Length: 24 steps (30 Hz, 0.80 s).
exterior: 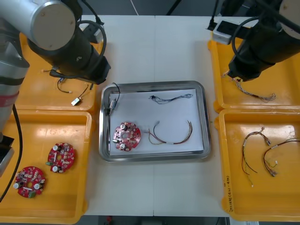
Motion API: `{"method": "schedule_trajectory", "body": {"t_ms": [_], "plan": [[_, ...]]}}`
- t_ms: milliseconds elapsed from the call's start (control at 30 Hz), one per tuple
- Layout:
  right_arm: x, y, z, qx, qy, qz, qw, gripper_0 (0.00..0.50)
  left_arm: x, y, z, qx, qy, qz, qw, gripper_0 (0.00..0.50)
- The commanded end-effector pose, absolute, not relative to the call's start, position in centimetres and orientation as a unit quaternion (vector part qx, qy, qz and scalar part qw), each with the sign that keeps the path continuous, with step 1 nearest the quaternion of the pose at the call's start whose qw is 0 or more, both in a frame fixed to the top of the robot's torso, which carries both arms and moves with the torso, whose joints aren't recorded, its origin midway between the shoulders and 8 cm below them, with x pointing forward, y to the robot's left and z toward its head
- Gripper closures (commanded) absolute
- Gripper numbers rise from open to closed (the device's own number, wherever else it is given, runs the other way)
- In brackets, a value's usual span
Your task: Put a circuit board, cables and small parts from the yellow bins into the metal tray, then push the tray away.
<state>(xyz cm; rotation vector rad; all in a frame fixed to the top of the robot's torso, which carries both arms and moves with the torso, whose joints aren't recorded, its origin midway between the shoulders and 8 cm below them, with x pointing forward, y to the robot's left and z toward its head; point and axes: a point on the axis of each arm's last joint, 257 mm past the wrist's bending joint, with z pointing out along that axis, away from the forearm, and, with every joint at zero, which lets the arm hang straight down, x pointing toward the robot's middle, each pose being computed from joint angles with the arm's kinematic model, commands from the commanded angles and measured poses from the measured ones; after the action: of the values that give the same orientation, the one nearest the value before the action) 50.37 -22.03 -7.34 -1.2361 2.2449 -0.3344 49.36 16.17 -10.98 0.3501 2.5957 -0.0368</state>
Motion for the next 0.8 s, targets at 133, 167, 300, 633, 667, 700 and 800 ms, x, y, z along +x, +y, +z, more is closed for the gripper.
{"method": "schedule_trajectory", "body": {"t_ms": [133,167,300,633,667,700,800], "plan": [[50.0,-29.3,-5.4,-0.381,0.865,-0.140,0.293,0.000,49.4,9.9,-10.1,0.084,0.950,-0.043,0.297,0.498],[49.8,-30.1,-5.3,-0.372,0.869,-0.140,0.295,0.000,49.4,9.2,-10.5,0.082,0.950,-0.044,0.299,0.499],[49.2,-32.8,-5.1,-0.335,0.881,-0.133,0.305,0.000,49.1,7.6,-11.8,0.086,0.949,-0.041,0.300,0.498],[46.7,-38.6,-5.2,-0.249,0.903,-0.123,0.327,0.000,49.6,6.0,-15.6,0.089,0.954,-0.023,0.287,0.500],[46.4,-39.1,-5.2,-0.243,0.904,-0.128,0.329,0.000,50.0,5.9,-16.0,0.088,0.953,-0.024,0.288,0.498],[46.2,-39.2,-5.3,-0.240,0.904,-0.131,0.329,0.000,50.1,5.9,-16.1,0.087,0.953,-0.023,0.289,0.499],[45.3,-40.0,-5.6,-0.229,0.905,-0.140,0.332,0.000,50.7,5.7,-17.2,0.084,0.954,-0.024,0.287,0.498]]}}
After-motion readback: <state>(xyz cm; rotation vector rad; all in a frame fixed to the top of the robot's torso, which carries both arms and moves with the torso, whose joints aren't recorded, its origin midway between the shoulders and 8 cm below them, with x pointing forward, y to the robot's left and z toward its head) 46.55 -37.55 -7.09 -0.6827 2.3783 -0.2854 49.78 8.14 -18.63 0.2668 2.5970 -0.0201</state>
